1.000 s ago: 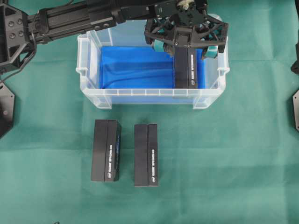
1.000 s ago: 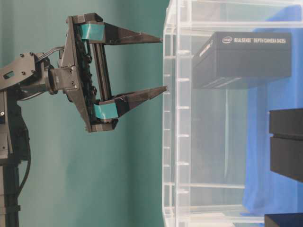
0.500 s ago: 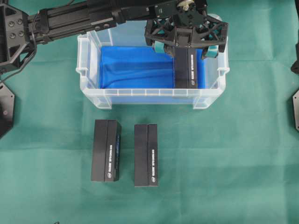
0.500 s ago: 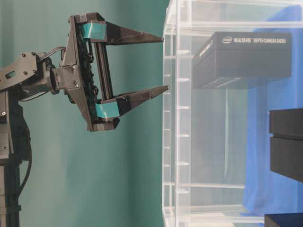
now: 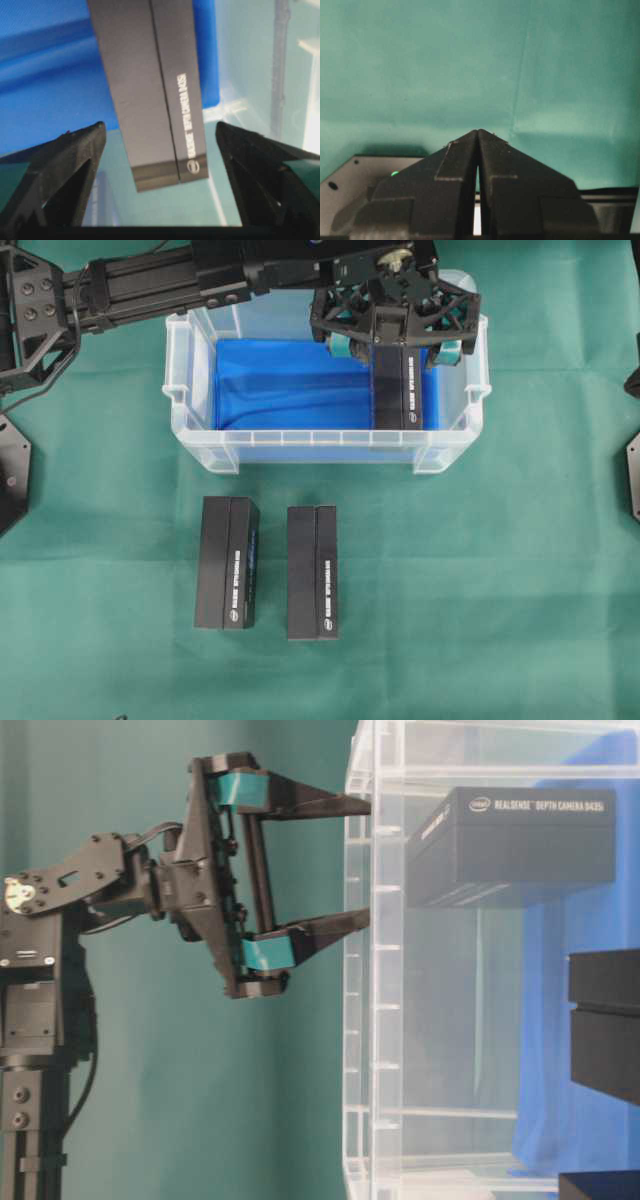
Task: Take the box out of the case with the left arm.
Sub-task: 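Lower the left gripper around the right box and close on it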
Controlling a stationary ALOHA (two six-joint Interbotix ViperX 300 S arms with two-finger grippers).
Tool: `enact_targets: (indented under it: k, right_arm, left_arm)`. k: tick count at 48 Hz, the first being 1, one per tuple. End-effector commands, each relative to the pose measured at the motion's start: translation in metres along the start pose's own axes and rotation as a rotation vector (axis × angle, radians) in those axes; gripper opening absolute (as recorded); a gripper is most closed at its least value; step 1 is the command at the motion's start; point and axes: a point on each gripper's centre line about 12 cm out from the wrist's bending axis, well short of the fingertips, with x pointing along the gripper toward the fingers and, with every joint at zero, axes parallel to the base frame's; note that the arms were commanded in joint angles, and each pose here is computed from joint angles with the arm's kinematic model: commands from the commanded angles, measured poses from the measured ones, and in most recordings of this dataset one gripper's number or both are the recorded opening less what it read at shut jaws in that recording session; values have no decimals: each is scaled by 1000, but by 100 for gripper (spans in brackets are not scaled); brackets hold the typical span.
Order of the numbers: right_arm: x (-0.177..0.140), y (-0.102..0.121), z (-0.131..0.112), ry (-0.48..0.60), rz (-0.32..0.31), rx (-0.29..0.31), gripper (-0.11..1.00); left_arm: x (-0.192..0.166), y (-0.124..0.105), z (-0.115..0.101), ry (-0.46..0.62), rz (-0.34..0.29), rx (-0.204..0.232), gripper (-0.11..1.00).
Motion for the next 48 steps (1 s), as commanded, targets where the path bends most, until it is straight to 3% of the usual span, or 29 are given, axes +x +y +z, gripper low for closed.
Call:
enact_targets:
  k: [1,11,27,48]
  right_arm:
    - [-4,-1,0,-3,-2,4,0]
    - [-4,-1,-1,2,0,3,0]
    - [-4,-1,-1,2,1,3,0]
    - [-5,-1,-2,-3,2,2,0]
  left_arm:
    - [-17,0,2,-19,-41,-5,97]
    - [-6,4,1,-10,-16,-9,97]
    - [7,1,5,-27,-62,-18,97]
    - [31,9,4,-13,-27,-18,97]
